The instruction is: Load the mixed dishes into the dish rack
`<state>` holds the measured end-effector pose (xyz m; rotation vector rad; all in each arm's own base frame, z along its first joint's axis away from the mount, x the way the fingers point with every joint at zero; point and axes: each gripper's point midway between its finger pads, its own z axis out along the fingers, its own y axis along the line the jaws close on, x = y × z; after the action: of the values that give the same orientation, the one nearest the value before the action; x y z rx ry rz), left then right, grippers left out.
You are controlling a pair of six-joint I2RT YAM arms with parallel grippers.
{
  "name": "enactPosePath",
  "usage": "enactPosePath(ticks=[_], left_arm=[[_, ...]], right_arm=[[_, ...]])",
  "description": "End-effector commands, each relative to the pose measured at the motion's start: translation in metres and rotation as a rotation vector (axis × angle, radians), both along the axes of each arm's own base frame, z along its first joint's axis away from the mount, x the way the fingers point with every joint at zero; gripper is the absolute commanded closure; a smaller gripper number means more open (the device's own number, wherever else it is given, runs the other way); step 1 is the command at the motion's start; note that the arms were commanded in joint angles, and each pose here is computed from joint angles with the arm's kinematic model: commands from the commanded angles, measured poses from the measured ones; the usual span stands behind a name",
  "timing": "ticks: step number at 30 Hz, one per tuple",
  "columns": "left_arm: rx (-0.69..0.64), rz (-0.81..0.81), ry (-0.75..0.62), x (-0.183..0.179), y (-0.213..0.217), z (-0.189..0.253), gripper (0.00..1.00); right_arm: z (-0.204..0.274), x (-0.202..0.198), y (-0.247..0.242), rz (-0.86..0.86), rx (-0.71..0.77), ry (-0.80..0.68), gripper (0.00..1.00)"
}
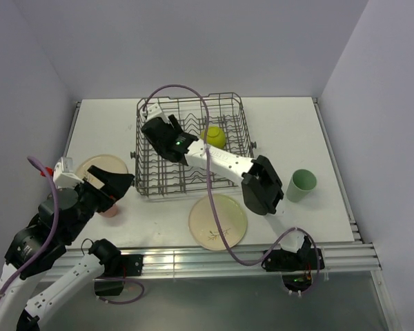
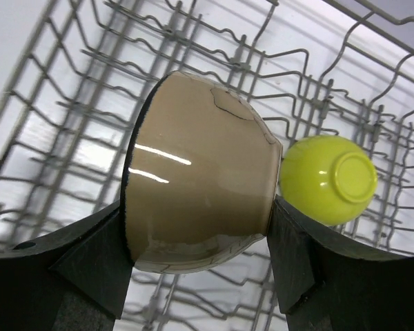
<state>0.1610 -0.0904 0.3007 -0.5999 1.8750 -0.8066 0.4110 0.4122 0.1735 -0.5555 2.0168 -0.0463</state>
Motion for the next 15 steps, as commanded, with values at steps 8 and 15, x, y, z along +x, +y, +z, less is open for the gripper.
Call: enactPosePath(ticks=[8, 15], left_arm=[[0.013, 0.003, -0.054, -0.003, 0.007, 0.009, 0.01], [0.011, 0.001, -0.063, -0.005, 0.008, 0.011, 0.01]], right_arm=[[0.017, 0.043, -0.02, -0.139, -0.243, -0.188, 1.0], [0.001, 0.052, -0.018, -0.119, -0.344, -0.197, 1.0]])
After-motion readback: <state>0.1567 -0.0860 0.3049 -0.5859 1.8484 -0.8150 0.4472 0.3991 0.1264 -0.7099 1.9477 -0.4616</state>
